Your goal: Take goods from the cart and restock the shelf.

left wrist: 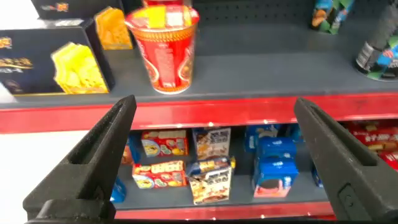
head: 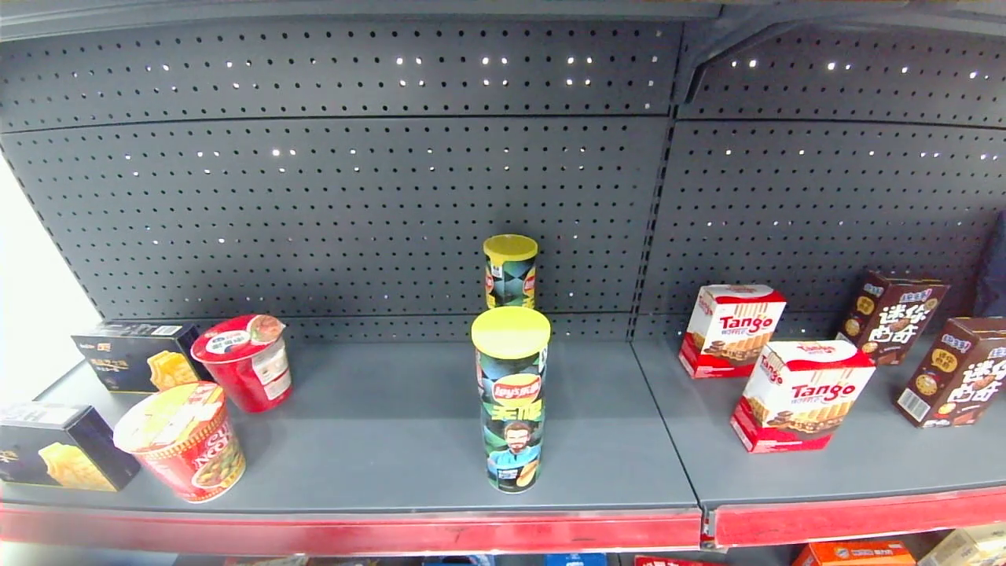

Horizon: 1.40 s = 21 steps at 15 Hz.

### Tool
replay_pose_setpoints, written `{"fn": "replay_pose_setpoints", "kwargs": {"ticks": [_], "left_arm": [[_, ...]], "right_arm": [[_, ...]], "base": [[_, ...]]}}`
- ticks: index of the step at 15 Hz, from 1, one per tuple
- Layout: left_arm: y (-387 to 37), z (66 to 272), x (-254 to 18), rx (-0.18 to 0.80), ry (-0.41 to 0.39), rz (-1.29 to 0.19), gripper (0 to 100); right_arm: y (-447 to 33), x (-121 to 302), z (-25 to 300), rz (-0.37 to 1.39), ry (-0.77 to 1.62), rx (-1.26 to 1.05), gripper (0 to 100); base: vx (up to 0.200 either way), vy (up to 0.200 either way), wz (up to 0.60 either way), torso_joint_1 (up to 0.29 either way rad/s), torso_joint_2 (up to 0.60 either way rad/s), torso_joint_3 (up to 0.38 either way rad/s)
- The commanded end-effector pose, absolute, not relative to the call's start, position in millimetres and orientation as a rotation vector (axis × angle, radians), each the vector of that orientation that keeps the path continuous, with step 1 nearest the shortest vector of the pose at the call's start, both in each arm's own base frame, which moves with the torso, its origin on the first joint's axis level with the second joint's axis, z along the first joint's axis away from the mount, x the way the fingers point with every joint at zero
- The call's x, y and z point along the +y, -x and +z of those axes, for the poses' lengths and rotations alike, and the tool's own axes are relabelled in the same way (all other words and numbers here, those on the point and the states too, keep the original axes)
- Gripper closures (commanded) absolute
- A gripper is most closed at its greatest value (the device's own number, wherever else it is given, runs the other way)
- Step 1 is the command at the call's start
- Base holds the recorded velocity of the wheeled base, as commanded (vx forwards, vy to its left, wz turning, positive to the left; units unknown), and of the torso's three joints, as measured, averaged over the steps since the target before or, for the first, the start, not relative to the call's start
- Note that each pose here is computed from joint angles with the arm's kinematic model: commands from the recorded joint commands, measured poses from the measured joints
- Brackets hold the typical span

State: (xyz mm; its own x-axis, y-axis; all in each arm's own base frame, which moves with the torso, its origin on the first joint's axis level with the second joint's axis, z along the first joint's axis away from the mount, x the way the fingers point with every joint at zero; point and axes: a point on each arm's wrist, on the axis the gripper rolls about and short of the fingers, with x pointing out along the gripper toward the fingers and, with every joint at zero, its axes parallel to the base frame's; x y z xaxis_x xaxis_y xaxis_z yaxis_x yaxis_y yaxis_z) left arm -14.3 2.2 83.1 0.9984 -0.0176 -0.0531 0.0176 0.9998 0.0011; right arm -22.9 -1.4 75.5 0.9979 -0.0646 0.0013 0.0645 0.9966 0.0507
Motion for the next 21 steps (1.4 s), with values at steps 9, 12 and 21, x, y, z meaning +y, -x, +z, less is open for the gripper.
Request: {"fn": "replay_pose_setpoints", "kwargs": {"ticks": [9, 12, 21], "left_arm": [[22.8, 75.5, 0.7, 0.0, 0.018, 0.038, 0], [22.8, 75.5, 0.7, 0.0, 0.015, 0.037, 0], [22.8, 75.5, -0.8, -0.001, -0.058, -0.028, 0]], "right_arm": [[22.8, -1.4, 75.5, -0.064, -0.051, -0.002, 0], [22.8, -1.4, 75.5, -0.064, -0.051, -0.002, 0], [22.8, -1.4, 75.6, -0.063, -0.051, -0.003, 0]], "base": [[0.0, 0.0, 0.0, 0.0, 0.0, 0.0], [0.0, 0.0, 0.0, 0.0, 0.0, 0.0], [0.0, 0.0, 0.0, 0.0, 0.0, 0.0]]}}
